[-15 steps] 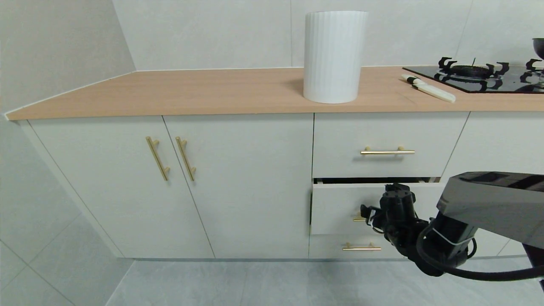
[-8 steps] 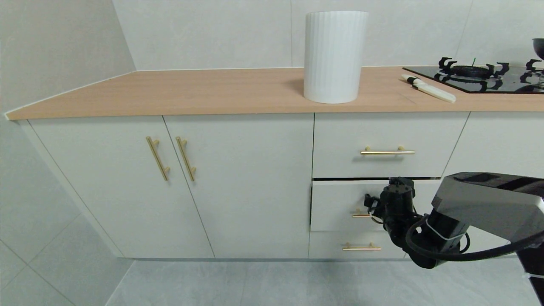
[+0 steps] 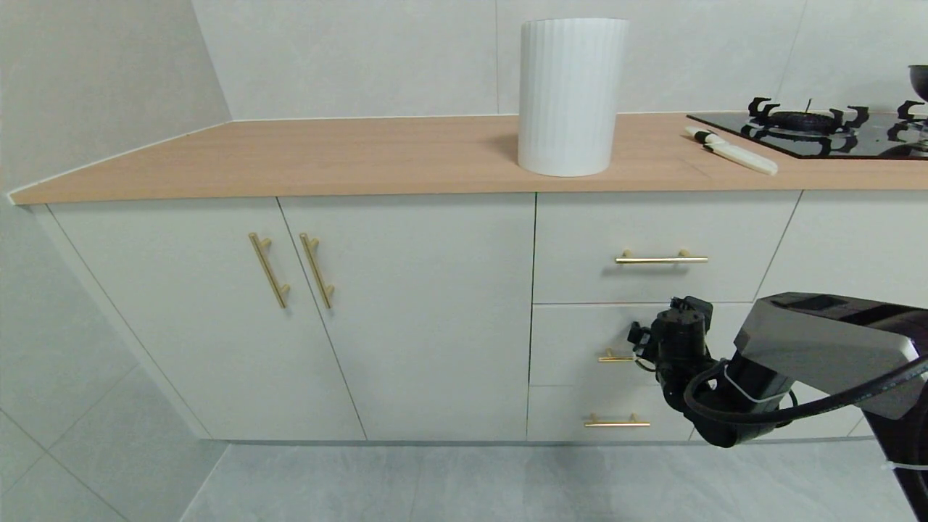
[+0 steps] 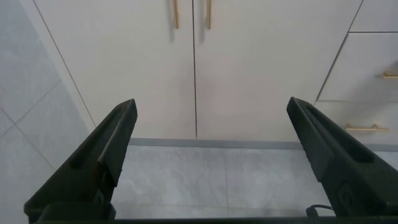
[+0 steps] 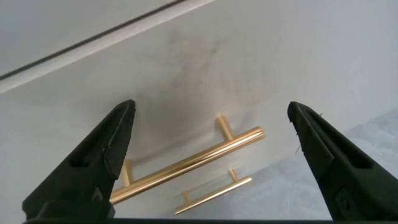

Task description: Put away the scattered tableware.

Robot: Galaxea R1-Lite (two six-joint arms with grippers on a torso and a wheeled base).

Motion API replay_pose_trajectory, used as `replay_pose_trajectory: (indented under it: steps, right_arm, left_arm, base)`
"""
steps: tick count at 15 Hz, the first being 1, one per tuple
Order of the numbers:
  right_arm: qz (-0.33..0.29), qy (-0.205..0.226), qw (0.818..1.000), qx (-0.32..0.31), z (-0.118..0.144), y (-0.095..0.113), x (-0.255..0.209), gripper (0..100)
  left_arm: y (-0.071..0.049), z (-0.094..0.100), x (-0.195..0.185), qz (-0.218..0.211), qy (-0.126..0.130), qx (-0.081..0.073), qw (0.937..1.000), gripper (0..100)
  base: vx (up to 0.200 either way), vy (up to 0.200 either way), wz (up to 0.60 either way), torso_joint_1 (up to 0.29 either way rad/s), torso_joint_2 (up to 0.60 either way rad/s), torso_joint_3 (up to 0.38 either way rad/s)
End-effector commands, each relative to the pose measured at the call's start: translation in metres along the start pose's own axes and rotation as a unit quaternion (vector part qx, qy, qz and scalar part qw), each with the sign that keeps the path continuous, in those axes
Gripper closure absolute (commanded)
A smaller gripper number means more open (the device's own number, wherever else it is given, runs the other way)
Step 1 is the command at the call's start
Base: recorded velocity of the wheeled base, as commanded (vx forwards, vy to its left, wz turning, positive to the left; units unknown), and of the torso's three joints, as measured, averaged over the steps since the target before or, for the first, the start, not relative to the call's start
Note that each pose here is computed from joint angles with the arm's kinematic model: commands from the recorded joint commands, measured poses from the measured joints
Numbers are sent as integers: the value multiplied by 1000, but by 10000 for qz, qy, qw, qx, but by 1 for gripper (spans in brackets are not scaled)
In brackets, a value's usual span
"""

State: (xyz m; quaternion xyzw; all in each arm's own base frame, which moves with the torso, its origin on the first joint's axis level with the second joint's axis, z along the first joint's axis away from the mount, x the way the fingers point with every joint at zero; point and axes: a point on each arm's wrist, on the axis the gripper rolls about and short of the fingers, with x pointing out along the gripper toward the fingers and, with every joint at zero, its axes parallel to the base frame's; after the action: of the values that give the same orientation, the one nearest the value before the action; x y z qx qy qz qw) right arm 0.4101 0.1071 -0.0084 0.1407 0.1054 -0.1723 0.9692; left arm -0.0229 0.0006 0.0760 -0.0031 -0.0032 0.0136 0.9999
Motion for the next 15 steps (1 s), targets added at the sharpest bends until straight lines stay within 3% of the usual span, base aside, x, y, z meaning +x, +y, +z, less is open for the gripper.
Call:
replay_pose_trajectory:
  steps: [1, 11, 13, 15]
  right_arm:
    - [-61, -136, 9998, 94, 7, -1, 6, 0]
    - [-104, -184, 9997, 99, 26, -8, -4, 0]
    - [42, -90, 9996, -274, 48, -17, -36, 0]
    - [593, 37, 9955, -739, 82, -37, -91, 0]
  left_arm:
    - [0, 0, 0, 2, 1, -7, 10000, 0]
    - [0, 0, 0, 2, 1, 0, 10000, 0]
    - [0, 0, 0, 2, 1, 0, 10000, 0]
    - [0, 1, 0, 2, -6, 0, 10000, 0]
  base:
    - [0, 0, 0, 0, 0, 0]
    - [0, 0, 0, 0, 0, 0]
    - [0, 0, 0, 0, 0, 0]
    - [0, 0, 0, 0, 0, 0]
